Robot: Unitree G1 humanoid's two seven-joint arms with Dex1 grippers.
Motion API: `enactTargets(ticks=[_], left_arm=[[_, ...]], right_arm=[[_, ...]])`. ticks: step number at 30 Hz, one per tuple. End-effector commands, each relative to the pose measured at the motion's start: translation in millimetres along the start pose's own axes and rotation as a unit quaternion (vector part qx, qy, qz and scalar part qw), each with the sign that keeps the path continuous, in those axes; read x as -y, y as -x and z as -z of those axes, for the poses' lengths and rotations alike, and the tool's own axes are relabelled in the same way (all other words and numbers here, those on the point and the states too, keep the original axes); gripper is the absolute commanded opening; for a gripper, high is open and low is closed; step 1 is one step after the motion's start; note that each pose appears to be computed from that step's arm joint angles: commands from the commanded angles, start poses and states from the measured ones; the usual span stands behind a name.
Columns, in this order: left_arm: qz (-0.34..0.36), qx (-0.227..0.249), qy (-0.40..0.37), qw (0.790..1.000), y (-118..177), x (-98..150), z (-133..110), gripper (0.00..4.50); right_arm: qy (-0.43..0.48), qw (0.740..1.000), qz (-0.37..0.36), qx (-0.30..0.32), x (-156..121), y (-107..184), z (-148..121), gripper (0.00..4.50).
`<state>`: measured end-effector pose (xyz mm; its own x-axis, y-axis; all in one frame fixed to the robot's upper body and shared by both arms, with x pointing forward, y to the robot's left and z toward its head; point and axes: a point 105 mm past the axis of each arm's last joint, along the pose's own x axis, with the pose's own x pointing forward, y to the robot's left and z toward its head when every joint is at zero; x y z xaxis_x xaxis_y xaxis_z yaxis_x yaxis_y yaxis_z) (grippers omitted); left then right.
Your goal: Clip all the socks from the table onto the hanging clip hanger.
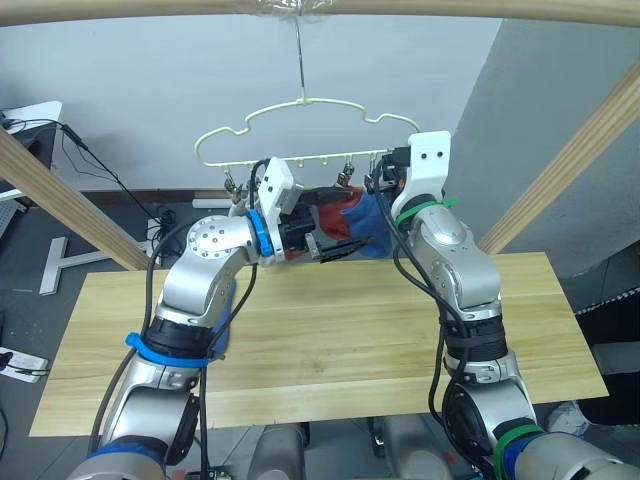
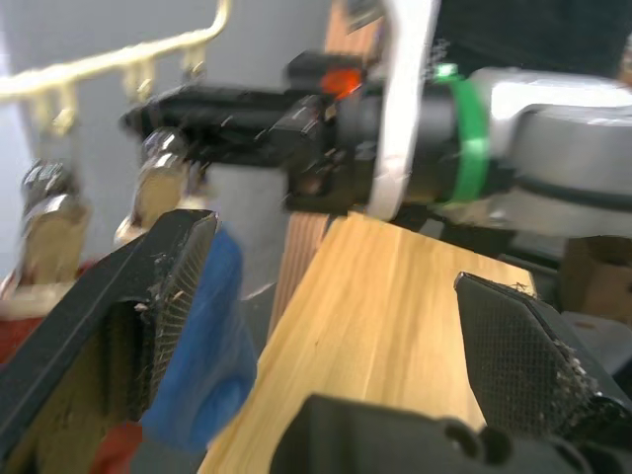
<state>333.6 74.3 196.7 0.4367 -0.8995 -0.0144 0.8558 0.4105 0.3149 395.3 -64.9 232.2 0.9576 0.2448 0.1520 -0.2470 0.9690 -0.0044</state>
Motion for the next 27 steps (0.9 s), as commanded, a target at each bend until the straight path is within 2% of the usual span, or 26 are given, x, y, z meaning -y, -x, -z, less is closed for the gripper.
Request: enactTargets(ticks=[1, 4, 6, 8, 10, 13, 15, 16, 20, 24, 27], left_arm=[[-0.066, -0.015, -0.025, 0.997, 17.9, -3.5, 7.1, 4.47], [-0.160, -0.043, 0.008, 0.986, 41.4, -11.1, 35.6, 4.47], [-0.235, -0.070, 0.007, 0.970, 62.5, -20.6, 57.8, 4.47], [-0.331, -0.095, 0.032, 0.938, 87.4, -35.7, 80.3, 4.47], [-0.395, -0.125, 0.054, 0.909, 108.6, -44.3, 101.1, 4.47], [-0.428, -0.156, 0.093, 0.885, 125.7, -47.2, 127.0, 4.47], [-0.442, -0.157, 0.138, 0.872, 133.0, -51.9, 140.3, 4.47], [-0.438, -0.165, 0.138, 0.873, 135.5, -54.6, 145.4, 4.47], [-0.468, -0.212, 0.128, 0.848, 157.7, -72.1, 166.8, 4.47], [-0.469, -0.228, 0.134, 0.842, 163.0, -71.1, 177.8, 4.47], [-0.480, -0.227, 0.160, 0.832, 171.4, -60.4, 184.0, 4.47]], right_arm=[[-0.002, 0.999, -0.011, 0.035, -3.3, 2.7, -21.6, 0.00], [-0.002, 0.999, -0.012, 0.033, -2.5, 2.2, -21.7, 0.00], [-0.003, 0.999, -0.013, 0.032, -2.9, 1.8, -21.4, 0.00], [-0.004, 0.999, -0.017, 0.031, -4.4, 1.6, -21.1, 0.00], [-0.005, 0.999, -0.020, 0.030, -5.8, 1.7, -21.2, 0.00], [-0.005, 0.999, -0.025, 0.028, -7.9, 2.2, -21.0, 0.00], [-0.005, 0.999, -0.029, 0.026, -9.6, 2.6, -20.7, 0.00], [-0.005, 0.999, -0.030, 0.025, -10.4, 2.8, -20.5, 0.00], [-0.003, 0.999, -0.034, 0.022, -12.0, 3.8, -20.1, 0.00], [-0.003, 0.999, -0.035, 0.020, -12.8, 5.3, -19.8, 0.00], [-0.002, 0.999, -0.036, 0.018, -13.1, 6.3, -18.9, 0.00]])
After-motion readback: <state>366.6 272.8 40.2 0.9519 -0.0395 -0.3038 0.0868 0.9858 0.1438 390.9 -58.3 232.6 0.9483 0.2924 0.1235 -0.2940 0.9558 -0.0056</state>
